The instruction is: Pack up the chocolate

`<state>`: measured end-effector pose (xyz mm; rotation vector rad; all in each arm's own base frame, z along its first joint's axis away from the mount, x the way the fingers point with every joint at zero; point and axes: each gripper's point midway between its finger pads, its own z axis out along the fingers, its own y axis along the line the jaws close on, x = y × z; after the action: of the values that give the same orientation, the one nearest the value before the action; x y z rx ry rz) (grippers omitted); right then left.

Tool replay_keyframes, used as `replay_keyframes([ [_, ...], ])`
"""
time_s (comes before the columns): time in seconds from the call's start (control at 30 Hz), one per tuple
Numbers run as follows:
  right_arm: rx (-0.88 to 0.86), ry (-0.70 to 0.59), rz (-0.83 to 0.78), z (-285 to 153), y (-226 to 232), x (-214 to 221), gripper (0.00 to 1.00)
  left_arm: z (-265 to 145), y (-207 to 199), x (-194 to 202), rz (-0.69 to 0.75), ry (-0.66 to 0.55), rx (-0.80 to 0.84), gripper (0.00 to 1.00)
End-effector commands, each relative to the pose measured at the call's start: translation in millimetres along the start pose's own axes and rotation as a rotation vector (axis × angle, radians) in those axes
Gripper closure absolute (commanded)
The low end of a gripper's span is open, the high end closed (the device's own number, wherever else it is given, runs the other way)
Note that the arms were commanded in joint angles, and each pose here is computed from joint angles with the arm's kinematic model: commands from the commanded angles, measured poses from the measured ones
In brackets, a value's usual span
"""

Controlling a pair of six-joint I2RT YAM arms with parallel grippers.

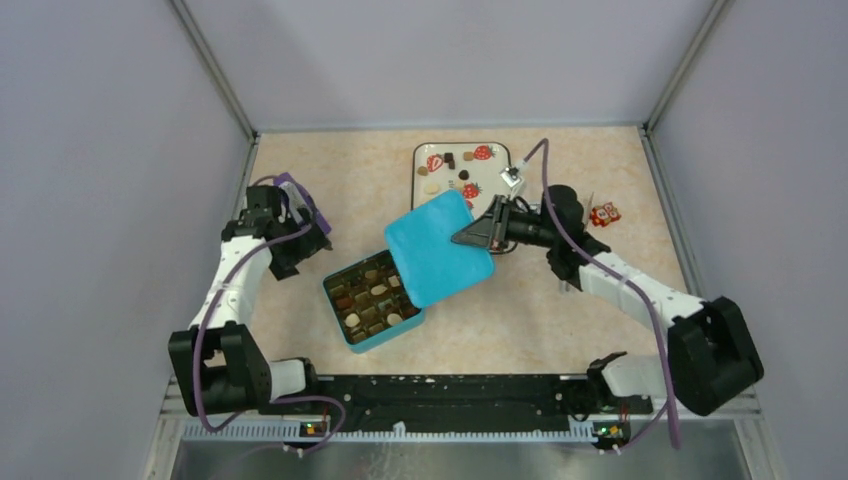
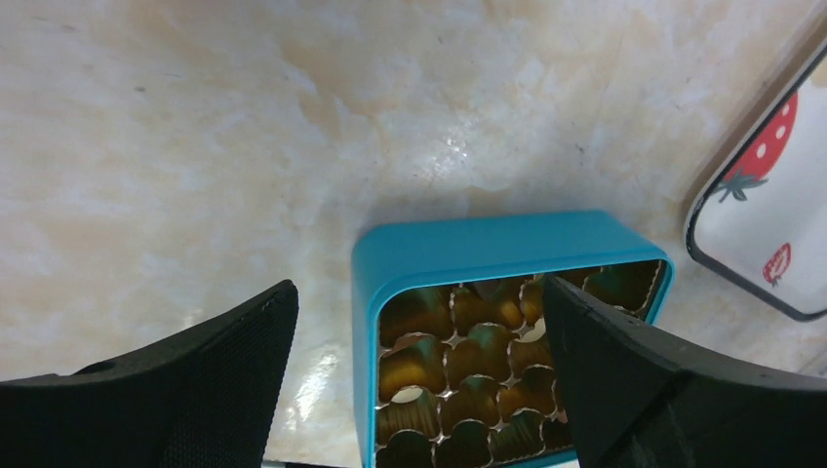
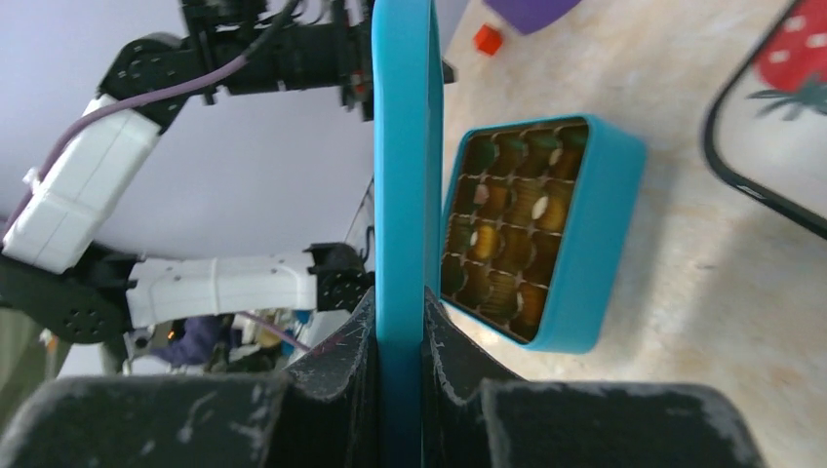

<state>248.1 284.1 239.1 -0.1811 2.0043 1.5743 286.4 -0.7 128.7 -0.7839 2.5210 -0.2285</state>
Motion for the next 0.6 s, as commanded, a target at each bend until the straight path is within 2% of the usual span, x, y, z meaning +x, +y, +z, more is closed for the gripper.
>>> replay_keyframes([
  [0.0,-0.233,0.042,-0.092,26.2,55.2,-4.8,1.0,14.2,-29.5,6.7,-0.018,0.012,0.191,0.01],
  [0.1,-0.256,0.071,-0.05,41.1,52.3,5.3,1.0,25.1,-25.9,20.7,-0.029,0.082,0.182,0.01],
  [0.23,-0.255,0.089,0.013,56.5,42.8,14.9,1.0,35.0,-9.6,27.5,-0.054,0.038,0.131,0.01],
  [0.57,-0.27,0.144,0.126,76.1,17.0,29.7,1.0,51.6,-32.2,64.4,-0.135,0.158,0.319,0.01],
])
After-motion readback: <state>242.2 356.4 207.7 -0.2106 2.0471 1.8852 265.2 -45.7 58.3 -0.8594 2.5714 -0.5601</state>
